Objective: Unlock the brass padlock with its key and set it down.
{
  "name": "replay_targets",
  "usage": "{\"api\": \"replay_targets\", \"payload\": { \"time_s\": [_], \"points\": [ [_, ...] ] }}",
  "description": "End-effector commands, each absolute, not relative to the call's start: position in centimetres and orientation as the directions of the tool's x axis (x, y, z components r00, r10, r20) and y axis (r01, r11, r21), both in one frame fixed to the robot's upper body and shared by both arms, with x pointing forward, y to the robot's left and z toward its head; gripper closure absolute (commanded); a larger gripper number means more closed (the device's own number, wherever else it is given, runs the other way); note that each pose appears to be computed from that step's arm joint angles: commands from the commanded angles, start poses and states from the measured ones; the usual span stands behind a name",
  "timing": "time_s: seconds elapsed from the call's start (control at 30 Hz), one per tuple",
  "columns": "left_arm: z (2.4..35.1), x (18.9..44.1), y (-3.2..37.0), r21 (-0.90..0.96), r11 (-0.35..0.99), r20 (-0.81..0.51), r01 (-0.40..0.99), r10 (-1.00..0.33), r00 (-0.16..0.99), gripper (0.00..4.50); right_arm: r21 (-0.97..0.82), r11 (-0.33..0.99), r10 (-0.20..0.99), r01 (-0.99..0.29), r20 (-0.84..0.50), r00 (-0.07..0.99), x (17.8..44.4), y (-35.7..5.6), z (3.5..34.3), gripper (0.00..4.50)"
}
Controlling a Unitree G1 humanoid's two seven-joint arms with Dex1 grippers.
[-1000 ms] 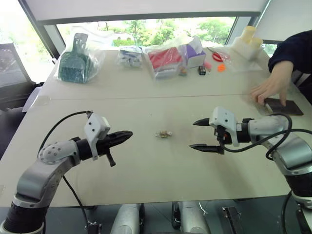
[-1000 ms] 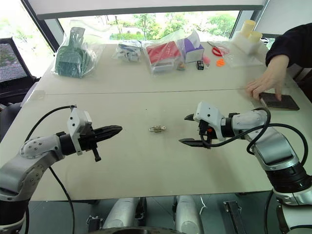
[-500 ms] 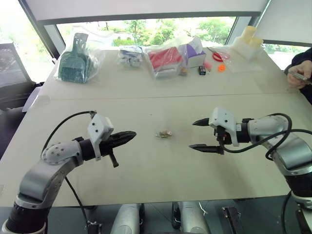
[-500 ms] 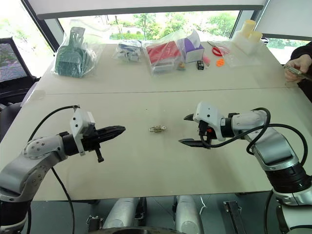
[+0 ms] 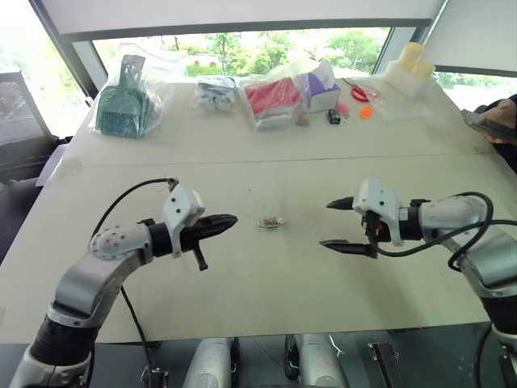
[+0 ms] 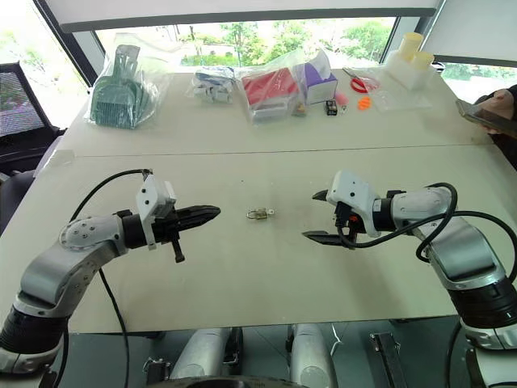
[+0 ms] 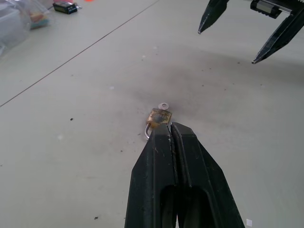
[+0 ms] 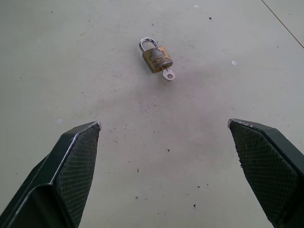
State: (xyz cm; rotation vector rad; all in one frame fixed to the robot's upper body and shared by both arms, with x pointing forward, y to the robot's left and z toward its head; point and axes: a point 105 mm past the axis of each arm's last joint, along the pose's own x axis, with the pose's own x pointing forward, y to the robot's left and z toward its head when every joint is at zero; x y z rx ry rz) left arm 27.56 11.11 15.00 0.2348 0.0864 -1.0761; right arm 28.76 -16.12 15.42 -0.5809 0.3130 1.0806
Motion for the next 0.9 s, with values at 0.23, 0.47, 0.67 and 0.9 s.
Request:
{"api": "replay_targets", "payload": {
  "time_s": [0.23, 0.47, 0.67, 0.9],
  "points": [
    [13.1, 28.4, 9.2, 0.125, 0.396, -0.173, 0.91, -0.894, 0.413, 3.19, -0.359, 0.37, 0.738, -0.857, -0.447, 0.506, 28.5, -15.4, 17.0, 0.0],
    [11.7, 30.8, 8.0, 0.166, 0.344, -0.176, 0.924, -0.912, 0.371, 0.03, -0.365, 0.386, 0.745, -0.847, -0.419, 0.519, 28.5, -14.3, 17.2, 0.0],
    [11.2, 33.7, 7.0, 0.208, 0.281, -0.185, 0.937, -0.929, 0.32, 0.03, -0.366, 0.4, 0.735, -0.841, -0.421, 0.532, 28.1, -14.6, 16.9, 0.0],
    [9.7, 34.7, 5.3, 0.198, 0.157, -0.249, 0.967, -0.946, 0.205, 0.03, -0.375, 0.44, 0.71, -0.816, -0.411, 0.572, 27.8, -15.1, 16.8, 0.0]
  ]
}}
